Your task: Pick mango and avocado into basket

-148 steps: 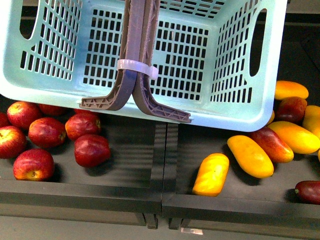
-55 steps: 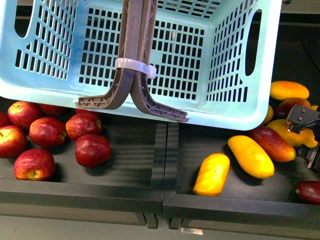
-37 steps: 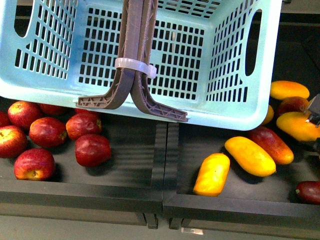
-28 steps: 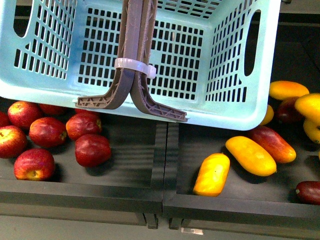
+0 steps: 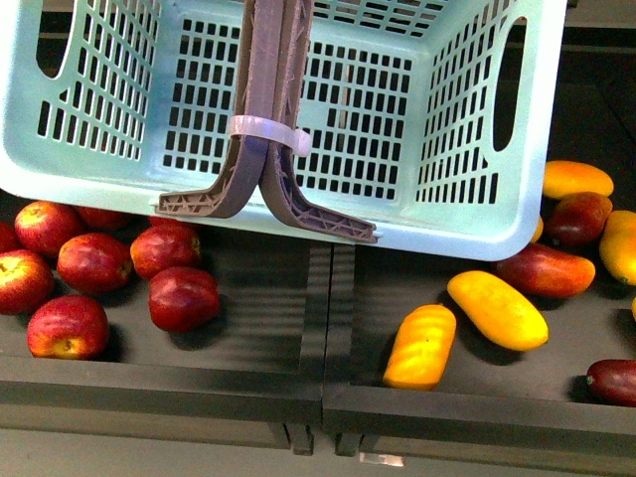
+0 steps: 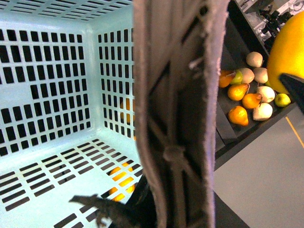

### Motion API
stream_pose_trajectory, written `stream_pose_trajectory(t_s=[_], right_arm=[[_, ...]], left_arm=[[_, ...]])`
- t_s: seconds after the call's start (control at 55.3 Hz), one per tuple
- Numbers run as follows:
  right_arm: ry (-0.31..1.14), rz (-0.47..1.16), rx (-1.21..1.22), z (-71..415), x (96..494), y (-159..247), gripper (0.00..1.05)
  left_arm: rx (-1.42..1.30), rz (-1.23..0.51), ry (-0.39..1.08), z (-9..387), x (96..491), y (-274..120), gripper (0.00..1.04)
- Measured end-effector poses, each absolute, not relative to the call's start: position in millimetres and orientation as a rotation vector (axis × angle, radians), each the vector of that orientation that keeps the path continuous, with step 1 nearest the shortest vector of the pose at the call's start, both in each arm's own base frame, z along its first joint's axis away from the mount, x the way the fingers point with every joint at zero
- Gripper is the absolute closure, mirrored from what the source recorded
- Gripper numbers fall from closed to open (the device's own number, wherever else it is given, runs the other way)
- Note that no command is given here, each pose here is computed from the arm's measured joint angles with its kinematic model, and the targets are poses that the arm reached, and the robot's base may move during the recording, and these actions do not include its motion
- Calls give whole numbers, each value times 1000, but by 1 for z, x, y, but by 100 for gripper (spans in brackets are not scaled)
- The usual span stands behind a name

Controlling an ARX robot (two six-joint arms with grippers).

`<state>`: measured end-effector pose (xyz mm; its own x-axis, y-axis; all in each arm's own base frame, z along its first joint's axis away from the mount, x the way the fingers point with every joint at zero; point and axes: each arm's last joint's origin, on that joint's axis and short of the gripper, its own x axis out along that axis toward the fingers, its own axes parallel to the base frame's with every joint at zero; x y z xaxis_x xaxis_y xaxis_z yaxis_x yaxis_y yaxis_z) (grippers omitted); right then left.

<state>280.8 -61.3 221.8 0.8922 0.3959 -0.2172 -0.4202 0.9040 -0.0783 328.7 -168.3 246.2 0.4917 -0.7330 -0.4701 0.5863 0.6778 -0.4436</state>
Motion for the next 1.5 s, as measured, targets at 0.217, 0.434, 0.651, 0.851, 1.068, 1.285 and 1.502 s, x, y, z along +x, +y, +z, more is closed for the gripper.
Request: stream_pose_trajectory(t_s=[0.217, 0.434, 0.651, 0.851, 1.068, 1.285, 1.502], right_arm=[[243, 559, 86, 240, 273, 17, 42], [348, 600, 159, 226, 274, 60, 42], [449, 592, 143, 203, 276, 92, 42], [460, 559, 202, 199, 282, 97, 15], [432, 483, 264, 206, 287, 88, 9], [262, 202, 229, 238, 264, 49, 9], [251, -5, 246, 235, 196, 34, 9]], left_arm=[[-236, -807, 683, 246, 329, -168, 100], [-237, -808, 684, 246, 329, -168, 100], [-238, -811, 684, 246, 329, -168, 100], [-236, -807, 683, 246, 329, -168, 100], [-235, -802, 690, 244, 329, -169, 100], [-234, -801, 691, 243, 330, -168, 100], [-234, -806, 692, 243, 330, -168, 100]])
